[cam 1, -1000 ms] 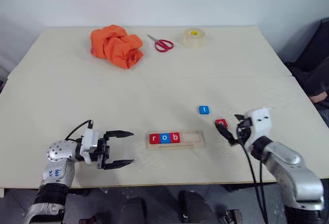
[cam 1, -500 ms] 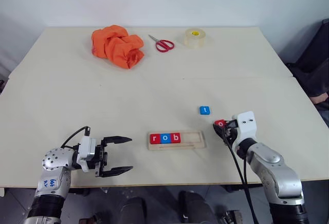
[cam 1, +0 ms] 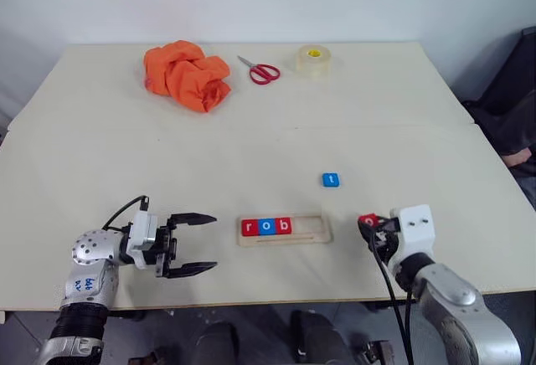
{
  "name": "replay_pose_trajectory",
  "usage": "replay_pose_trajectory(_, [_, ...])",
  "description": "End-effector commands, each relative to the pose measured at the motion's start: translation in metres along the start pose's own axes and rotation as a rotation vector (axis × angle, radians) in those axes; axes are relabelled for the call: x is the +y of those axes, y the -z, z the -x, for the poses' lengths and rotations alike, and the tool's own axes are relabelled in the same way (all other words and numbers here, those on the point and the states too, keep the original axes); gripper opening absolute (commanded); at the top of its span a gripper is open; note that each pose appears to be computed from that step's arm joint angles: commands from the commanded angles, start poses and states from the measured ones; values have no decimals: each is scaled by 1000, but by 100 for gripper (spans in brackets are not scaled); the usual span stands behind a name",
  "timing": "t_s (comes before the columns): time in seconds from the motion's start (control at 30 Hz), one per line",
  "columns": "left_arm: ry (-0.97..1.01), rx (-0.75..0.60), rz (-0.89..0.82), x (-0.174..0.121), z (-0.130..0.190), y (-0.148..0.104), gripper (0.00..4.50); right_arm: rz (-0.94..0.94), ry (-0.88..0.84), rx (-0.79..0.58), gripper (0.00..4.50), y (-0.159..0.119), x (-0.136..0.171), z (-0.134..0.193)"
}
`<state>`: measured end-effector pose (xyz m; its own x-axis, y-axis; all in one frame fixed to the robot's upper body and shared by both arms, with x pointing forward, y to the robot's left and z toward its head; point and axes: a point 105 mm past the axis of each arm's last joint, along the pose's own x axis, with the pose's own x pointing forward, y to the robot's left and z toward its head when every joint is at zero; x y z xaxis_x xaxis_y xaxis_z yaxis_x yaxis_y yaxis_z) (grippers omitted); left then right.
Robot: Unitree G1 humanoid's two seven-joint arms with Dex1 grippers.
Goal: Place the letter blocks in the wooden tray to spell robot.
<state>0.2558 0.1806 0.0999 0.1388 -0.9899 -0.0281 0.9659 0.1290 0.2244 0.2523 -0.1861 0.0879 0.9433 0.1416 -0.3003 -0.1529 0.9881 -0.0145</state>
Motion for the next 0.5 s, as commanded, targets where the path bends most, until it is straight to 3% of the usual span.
replay_pose_trajectory(0.03, [34,-15,-8,0,-1,-3,450,-3,48,-60,147,-14,-1,5])
replay_pose_trajectory(0.07, [36,-16,-9,0,-1,-3,450,-5,56,-62,147,-14,-1,5])
replay_pose_trajectory(0.37, [38,-20,-15,1,-2,-3,450,1,37,-106,447,-23,-2,2])
replay_pose_trajectory(0.5, [32,-19,-14,1,-2,-2,450,140,-110,-86,447,-32,2,3])
